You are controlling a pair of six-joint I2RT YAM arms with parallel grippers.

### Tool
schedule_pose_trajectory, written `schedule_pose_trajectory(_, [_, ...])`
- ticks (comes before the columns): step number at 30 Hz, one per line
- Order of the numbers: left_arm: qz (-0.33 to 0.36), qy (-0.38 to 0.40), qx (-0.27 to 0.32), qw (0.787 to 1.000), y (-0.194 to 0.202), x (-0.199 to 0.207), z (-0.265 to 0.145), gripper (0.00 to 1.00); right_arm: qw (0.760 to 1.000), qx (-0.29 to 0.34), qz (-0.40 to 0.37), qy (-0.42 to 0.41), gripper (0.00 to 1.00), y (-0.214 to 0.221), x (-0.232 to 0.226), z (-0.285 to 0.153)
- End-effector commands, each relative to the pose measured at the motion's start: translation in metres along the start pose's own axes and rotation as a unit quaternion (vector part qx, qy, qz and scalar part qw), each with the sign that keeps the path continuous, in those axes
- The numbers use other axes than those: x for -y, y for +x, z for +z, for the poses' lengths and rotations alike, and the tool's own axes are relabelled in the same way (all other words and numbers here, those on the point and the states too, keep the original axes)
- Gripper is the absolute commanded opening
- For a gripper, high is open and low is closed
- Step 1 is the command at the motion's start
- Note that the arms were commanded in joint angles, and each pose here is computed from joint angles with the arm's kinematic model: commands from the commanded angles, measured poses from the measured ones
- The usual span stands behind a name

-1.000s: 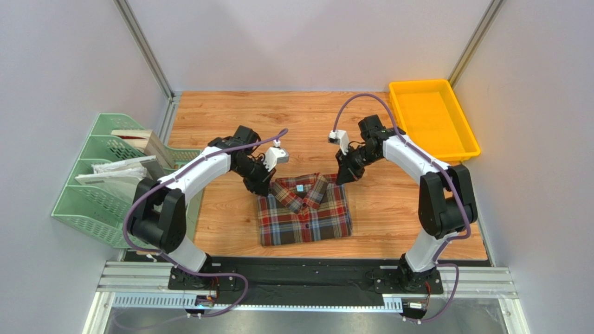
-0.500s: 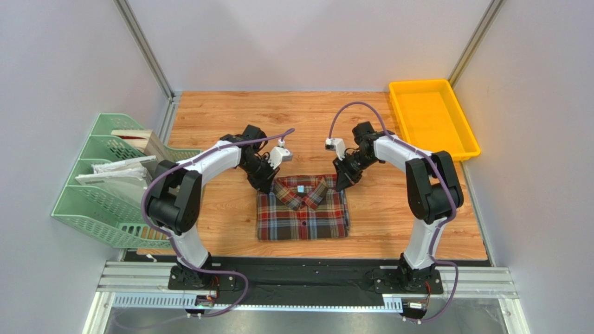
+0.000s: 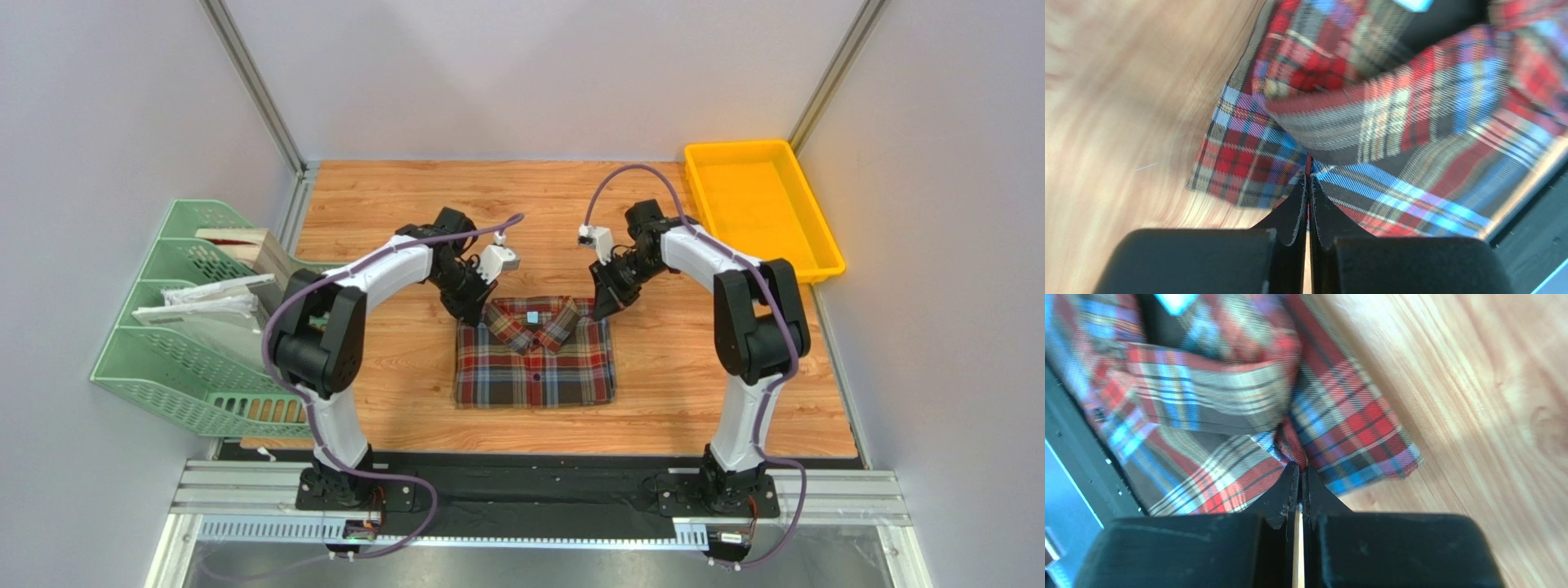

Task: Fold and stack the long sleeve shirts
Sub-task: Fold the shirt, then neatly place the folded shirt to the corner

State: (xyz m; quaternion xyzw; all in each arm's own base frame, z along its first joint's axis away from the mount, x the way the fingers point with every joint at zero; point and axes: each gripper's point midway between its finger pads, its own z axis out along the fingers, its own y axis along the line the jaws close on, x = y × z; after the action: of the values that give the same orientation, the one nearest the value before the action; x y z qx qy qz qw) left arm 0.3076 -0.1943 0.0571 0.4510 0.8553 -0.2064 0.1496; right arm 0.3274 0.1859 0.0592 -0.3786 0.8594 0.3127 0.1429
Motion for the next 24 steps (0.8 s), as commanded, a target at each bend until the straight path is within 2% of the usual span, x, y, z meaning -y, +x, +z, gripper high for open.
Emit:
schedule_pose_trajectory(1, [-0.034,-0.038,-0.004,0.999,-0.007,-0.029,0.008,0.00,0.999,-0.006,0.037,0.030,0.00,-0.002,0.025,0.013])
schedule_pose_trajectory(4, [-0.054,-0.034,0.007,0.998,-0.012,-0.034,0.005,0.00,0.997,-0.006,0.052,0.062,0.00,-0.001,0.034,0.009])
schedule_pose_trajectory(7, [-0.056,-0.026,0.021,0.998,-0.018,-0.028,-0.002,0.07,0.992,0.023,0.066,0.106,0.00,-0.014,0.050,-0.009])
schedule_pose_trajectory(8, [-0.055,-0.031,0.030,0.998,-0.021,-0.027,-0.009,0.18,0.990,0.036,0.072,0.115,0.00,-0.021,0.050,-0.017])
schedule_pose_trajectory(10, [-0.061,-0.046,0.037,0.996,-0.024,-0.029,-0.018,0.34,0.988,0.044,0.072,0.130,0.19,-0.031,0.051,-0.032])
schedule_pose_trajectory(12, [-0.077,-0.054,0.062,0.994,-0.031,-0.026,-0.038,0.40,0.986,0.058,0.067,0.142,0.45,-0.041,0.044,-0.049])
schedule_pose_trajectory(15, [-0.083,-0.062,0.119,0.987,-0.041,-0.017,-0.076,0.51,0.981,0.093,0.059,0.158,0.68,-0.052,0.023,-0.078])
schedule_pose_trajectory(16, [-0.071,-0.066,0.139,0.986,-0.042,-0.007,-0.093,0.72,0.981,0.098,0.061,0.159,0.75,-0.049,0.017,-0.081])
schedule_pose_trajectory(17, [-0.066,-0.065,0.148,0.985,-0.043,0.000,-0.100,0.78,0.979,0.104,0.063,0.161,0.76,-0.050,0.012,-0.087])
schedule_pose_trajectory(18, [-0.060,-0.055,0.160,0.984,-0.045,0.011,-0.106,0.99,0.976,0.118,0.065,0.169,0.77,-0.052,0.003,-0.098])
schedule_pose_trajectory(20, [-0.029,-0.065,0.169,0.983,-0.050,0.041,-0.114,0.99,0.975,0.115,0.075,0.173,0.82,-0.043,-0.003,-0.102])
schedule_pose_trajectory(21, [-0.027,-0.106,0.153,0.982,-0.044,0.039,-0.111,0.99,0.973,0.124,0.074,0.181,0.88,-0.042,-0.009,-0.110])
schedule_pose_trajectory(22, [-0.025,-0.116,0.158,0.980,-0.048,0.048,-0.113,0.99,0.973,0.122,0.083,0.177,0.89,-0.038,-0.014,-0.110])
schedule_pose_trajectory(23, [-0.013,-0.102,0.150,0.983,-0.050,0.065,-0.104,0.99,0.974,0.118,0.091,0.170,1.00,-0.031,-0.019,-0.108])
schedule_pose_trajectory(24, [-0.017,-0.082,0.144,0.986,-0.048,0.075,-0.099,0.99,0.975,0.119,0.095,0.163,1.00,-0.029,-0.025,-0.108])
